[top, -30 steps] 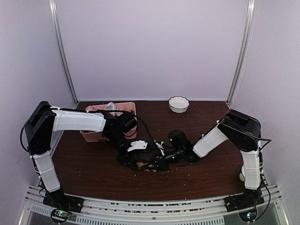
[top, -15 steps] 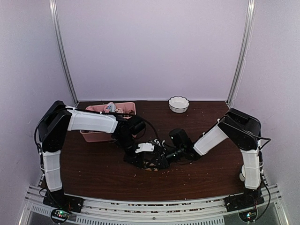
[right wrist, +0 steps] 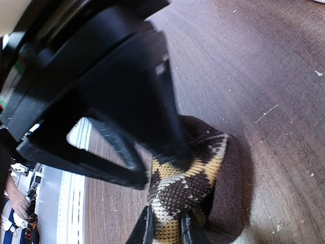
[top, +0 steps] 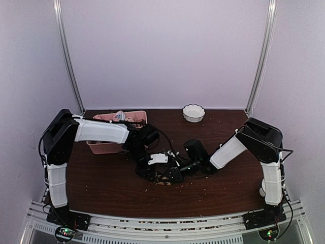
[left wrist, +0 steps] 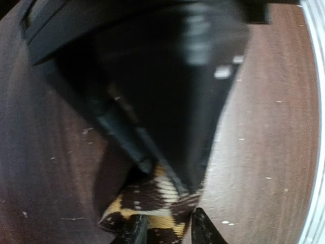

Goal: Roll the socks
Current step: Roll the sock at the center of the board.

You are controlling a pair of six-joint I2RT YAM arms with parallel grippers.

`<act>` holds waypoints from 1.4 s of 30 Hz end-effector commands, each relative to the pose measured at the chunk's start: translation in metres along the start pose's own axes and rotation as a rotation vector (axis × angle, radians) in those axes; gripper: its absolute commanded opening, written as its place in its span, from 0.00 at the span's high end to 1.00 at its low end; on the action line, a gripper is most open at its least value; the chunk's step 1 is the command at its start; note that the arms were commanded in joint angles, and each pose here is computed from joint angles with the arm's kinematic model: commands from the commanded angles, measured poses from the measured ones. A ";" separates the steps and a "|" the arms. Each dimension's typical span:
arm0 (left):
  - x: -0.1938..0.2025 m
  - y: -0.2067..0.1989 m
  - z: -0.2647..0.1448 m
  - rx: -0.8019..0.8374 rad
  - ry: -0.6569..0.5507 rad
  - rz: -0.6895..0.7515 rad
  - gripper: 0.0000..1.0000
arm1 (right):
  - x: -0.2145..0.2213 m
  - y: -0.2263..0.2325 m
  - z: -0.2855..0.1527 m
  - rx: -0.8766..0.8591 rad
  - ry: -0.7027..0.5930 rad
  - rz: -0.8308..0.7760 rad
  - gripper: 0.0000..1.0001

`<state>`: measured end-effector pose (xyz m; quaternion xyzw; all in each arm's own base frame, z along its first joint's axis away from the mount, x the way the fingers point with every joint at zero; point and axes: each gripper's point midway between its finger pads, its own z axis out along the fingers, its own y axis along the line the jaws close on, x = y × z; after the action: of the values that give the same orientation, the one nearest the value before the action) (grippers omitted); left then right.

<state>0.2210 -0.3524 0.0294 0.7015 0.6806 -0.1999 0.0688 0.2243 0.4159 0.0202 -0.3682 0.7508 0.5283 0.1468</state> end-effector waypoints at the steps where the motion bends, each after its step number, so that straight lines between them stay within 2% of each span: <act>1: -0.011 0.032 0.002 -0.121 -0.021 0.000 0.70 | 0.141 -0.064 -0.016 0.259 0.298 0.417 0.96; 4: -0.012 0.026 -0.014 -0.084 -0.036 -0.015 0.68 | 0.144 -0.069 -0.019 0.292 0.296 0.433 0.98; 5: -0.010 0.026 -0.020 -0.076 -0.039 -0.032 0.63 | 0.145 -0.070 -0.020 0.300 0.295 0.439 0.99; 7: -0.005 0.026 -0.028 -0.080 -0.044 -0.065 0.48 | 0.146 -0.072 -0.020 0.305 0.289 0.450 0.99; 8: -0.004 0.027 -0.032 -0.094 -0.047 -0.071 0.30 | 0.146 -0.073 -0.019 0.305 0.285 0.455 0.99; 9: -0.002 0.027 -0.032 -0.108 -0.046 -0.068 0.06 | 0.145 -0.073 -0.019 0.306 0.281 0.461 0.99; 10: -0.002 0.029 -0.031 -0.124 -0.053 -0.067 0.03 | 0.145 -0.074 -0.019 0.307 0.280 0.464 0.99; 17: -0.005 0.034 -0.014 -0.095 -0.065 -0.066 0.02 | 0.141 -0.073 -0.016 0.300 0.281 0.473 0.99; 20: -0.013 0.034 -0.010 -0.061 -0.088 -0.058 0.09 | 0.140 -0.073 -0.016 0.300 0.279 0.479 0.99; 22: -0.017 0.030 -0.005 -0.016 -0.089 -0.057 0.17 | 0.139 -0.073 -0.016 0.298 0.277 0.481 0.99; 27: -0.007 0.018 0.018 0.079 -0.051 -0.074 0.30 | 0.133 -0.070 -0.014 0.274 0.253 0.488 0.98; 32: -0.006 0.012 0.033 0.172 -0.045 -0.130 0.52 | 0.124 -0.067 -0.010 0.248 0.218 0.483 0.92; 37: -0.007 0.013 0.038 0.209 -0.042 -0.168 0.73 | 0.118 -0.064 -0.010 0.237 0.194 0.483 0.91; 42: 0.013 0.021 0.031 0.229 -0.055 -0.239 0.77 | 0.126 -0.061 -0.013 0.231 0.183 0.485 0.90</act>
<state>0.2306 -0.3692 0.0220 0.6669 0.6858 -0.2908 0.0212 0.2391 0.4158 0.0251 -0.2833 0.7755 0.5474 0.1366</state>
